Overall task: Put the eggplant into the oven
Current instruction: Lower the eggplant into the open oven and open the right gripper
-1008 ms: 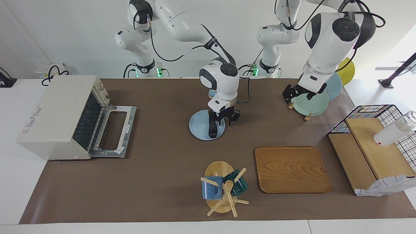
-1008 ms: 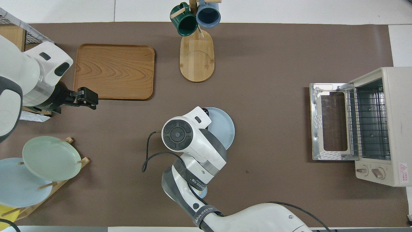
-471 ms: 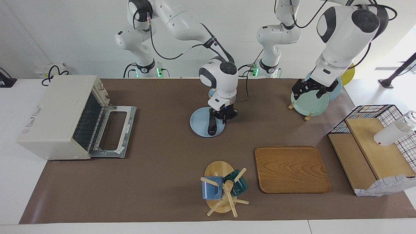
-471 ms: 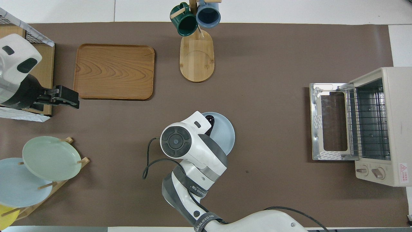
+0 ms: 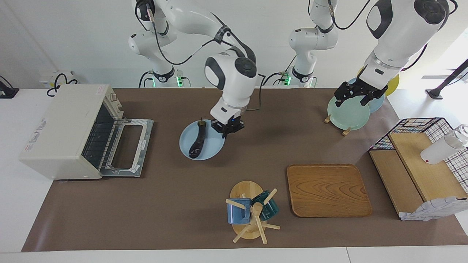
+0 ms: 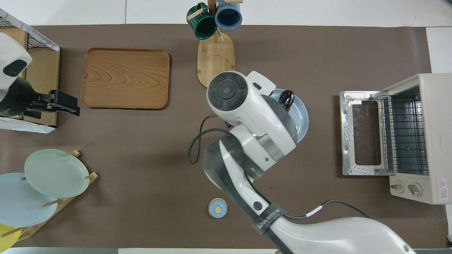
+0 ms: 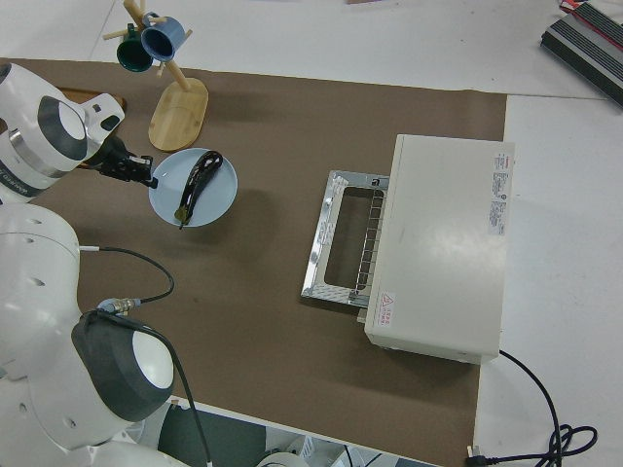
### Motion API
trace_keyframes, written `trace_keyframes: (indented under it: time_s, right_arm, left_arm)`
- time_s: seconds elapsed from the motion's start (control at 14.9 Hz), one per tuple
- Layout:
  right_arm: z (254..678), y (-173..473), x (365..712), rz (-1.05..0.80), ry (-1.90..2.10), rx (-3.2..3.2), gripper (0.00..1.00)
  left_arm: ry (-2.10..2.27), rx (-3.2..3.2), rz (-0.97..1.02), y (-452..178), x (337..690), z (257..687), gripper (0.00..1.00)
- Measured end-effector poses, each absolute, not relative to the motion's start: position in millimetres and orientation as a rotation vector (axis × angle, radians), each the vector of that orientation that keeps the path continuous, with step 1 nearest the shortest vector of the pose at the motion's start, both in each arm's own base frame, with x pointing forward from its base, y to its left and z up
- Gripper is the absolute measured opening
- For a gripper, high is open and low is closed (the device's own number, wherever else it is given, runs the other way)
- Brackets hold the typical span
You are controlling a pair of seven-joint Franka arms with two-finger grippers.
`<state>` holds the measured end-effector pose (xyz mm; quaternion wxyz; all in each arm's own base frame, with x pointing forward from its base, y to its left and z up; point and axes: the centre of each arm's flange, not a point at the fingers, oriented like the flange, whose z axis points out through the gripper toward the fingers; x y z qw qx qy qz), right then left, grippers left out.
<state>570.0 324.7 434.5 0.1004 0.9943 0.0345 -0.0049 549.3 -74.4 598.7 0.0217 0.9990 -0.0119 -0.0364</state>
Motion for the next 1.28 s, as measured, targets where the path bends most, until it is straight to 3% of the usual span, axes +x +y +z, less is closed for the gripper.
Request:
trace_keyframes:
  time_s: [0.27,0.74,1.28]
  right_arm:
    - [446.7,181.9,571.8,-0.151,0.103,2.939,0.03]
    - [412.3,6.6,563.1,-0.307,0.185,2.975,0.03]
    - [378.6,-60.0,532.5,-0.249,0.266,3.012,0.03]
  left_arm:
    - [-0.051,3.094,-0.080,-74.3,552.2,599.2,1.00]
    - [-0.097,3.103,-0.080,-73.0,552.8,597.5,1.00]
    - [-0.092,3.122,-0.094,-66.8,552.5,595.7,1.00]
